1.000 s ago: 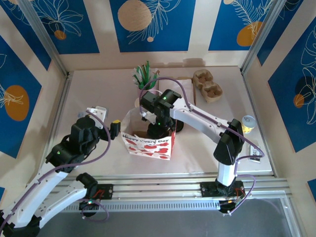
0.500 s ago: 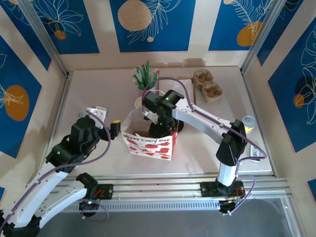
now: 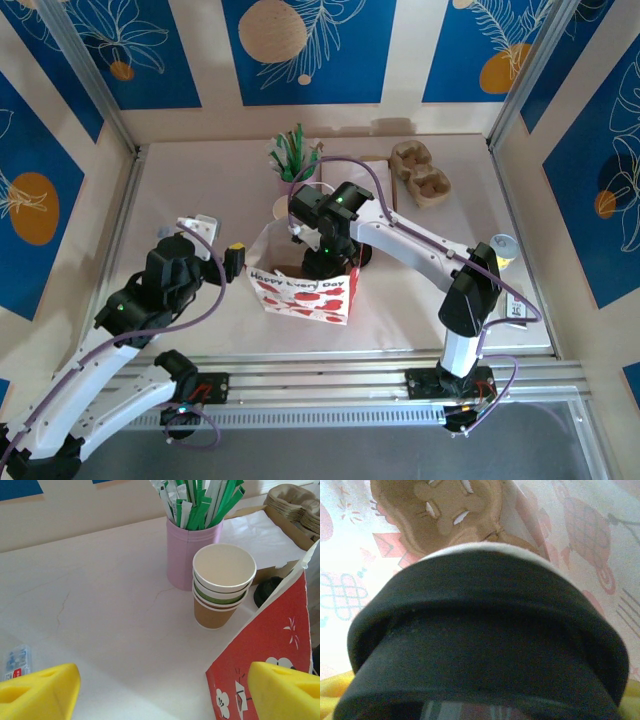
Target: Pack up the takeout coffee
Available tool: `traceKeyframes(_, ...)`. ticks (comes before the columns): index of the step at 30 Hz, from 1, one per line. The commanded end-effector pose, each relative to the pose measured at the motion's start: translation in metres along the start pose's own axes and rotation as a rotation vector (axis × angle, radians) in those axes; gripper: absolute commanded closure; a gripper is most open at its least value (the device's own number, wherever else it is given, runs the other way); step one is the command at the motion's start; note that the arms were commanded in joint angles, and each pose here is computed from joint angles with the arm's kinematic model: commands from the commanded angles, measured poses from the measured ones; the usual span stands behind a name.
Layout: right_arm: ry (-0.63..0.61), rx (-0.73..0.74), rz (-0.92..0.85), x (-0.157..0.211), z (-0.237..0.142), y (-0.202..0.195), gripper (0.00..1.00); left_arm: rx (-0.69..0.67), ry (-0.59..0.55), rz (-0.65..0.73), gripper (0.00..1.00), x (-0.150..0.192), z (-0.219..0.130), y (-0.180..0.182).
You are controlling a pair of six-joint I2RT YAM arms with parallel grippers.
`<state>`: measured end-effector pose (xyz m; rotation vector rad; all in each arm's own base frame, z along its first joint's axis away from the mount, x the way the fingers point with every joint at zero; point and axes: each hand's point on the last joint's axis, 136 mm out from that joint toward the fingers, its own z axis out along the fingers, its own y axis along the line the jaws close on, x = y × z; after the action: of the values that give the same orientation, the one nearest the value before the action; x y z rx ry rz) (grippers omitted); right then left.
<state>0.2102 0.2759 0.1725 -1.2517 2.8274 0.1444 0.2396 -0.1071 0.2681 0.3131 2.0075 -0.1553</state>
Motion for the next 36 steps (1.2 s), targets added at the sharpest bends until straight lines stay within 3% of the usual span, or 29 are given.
traceKeyframes(1,-0.024,-0.015,0.011,0.000,-0.008,0.003,0.27,-0.022,-0.003,0.014,0.13,-0.003,-0.001,0.005)
traceKeyframes(36,0.009,0.024,0.028,0.011,-0.009,-0.009,0.27,-0.029,-0.004,0.014,0.13,-0.003,-0.002,0.006)
